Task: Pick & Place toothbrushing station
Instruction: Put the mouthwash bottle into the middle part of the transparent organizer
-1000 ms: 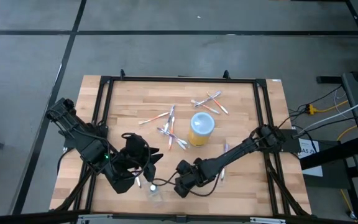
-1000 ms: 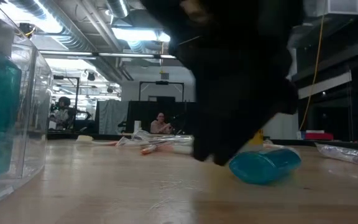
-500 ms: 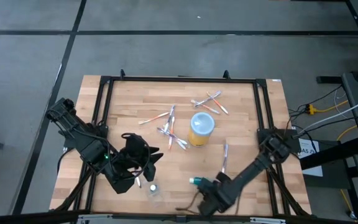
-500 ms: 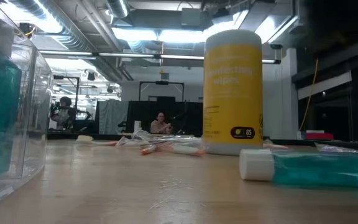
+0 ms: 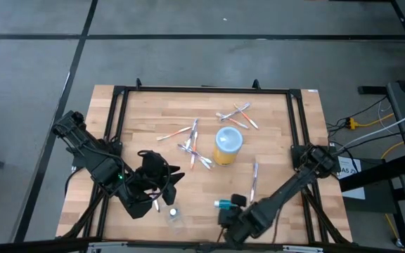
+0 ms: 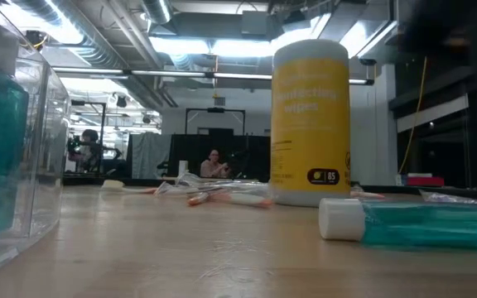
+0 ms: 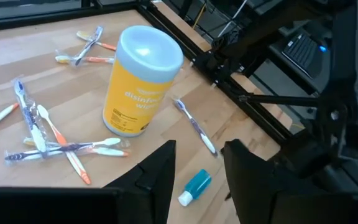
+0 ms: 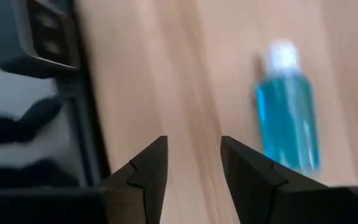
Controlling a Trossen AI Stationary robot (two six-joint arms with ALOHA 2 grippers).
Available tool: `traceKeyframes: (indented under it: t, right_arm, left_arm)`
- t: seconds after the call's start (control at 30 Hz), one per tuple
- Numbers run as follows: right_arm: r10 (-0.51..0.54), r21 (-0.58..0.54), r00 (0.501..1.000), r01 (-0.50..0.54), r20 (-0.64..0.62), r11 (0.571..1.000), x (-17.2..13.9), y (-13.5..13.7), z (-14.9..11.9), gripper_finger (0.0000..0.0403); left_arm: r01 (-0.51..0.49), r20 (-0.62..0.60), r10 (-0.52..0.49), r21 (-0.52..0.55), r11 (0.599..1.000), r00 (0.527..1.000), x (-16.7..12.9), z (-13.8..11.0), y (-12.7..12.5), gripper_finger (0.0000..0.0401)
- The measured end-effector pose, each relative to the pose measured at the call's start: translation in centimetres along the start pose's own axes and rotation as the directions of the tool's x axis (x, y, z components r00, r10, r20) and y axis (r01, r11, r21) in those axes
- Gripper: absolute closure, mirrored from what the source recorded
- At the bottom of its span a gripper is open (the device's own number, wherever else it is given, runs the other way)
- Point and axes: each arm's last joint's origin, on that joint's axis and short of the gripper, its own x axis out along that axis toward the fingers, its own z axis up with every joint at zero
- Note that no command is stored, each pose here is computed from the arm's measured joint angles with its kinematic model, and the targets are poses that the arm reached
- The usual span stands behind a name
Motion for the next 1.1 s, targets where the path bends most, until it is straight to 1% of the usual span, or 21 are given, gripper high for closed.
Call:
traceKeyframes:
  t: [0.07,0.3,0.53,0.63,0.73,0.83,1.0,1.1]
  right_arm:
    - [0.035,-0.049,0.999,-0.035,-0.007,0.998,0.2,-0.6,1.0,0.0252]
    - [0.046,-0.168,0.998,-0.052,-0.042,0.984,0.9,-4.0,4.2,0.0252]
    - [0.037,-0.196,0.996,-0.051,-0.076,0.979,1.4,-6.8,6.1,0.0252]
    - [0.033,-0.213,0.997,-0.048,-0.076,0.976,1.7,-7.4,6.6,0.0252]
    - [0.046,-0.201,0.996,-0.062,-0.082,0.978,1.9,-7.9,6.8,0.0252]
    - [0.039,-0.188,0.993,-0.06,-0.112,0.98,2.5,-8.5,6.5,0.0252]
    - [0.067,-0.163,0.987,-0.09,-0.143,0.982,3.2,-8.7,5.8,0.0252]
    - [0.075,-0.149,0.988,-0.096,-0.138,0.984,3.3,-8.7,5.8,0.0252]
  left_arm:
    - [0.006,-0.014,-0.005,0.033,0.999,1.0,-0.1,-0.1,0.0,0.0267]
    - [0.026,-0.048,-0.02,0.132,0.991,0.999,-0.6,-0.9,0.0,0.0267]
    - [0.021,-0.07,-0.009,0.165,0.986,0.998,-0.9,-1.8,0.0,0.0267]
    - [0.024,-0.071,-0.012,0.168,0.986,0.997,-1.0,-1.9,0.0,0.0267]
    - [0.018,-0.075,-0.005,0.178,0.984,0.997,-1.1,-1.9,0.1,0.0267]
    - [0.014,-0.094,0.004,0.193,0.981,0.996,-1.1,-2.0,0.3,0.0267]
    - [0.009,-0.098,0.012,0.205,0.979,0.995,-1.1,-2.0,0.4,0.0267]
    - [0.006,-0.098,0.015,0.206,0.979,0.995,-1.0,-2.0,0.4,0.0267]
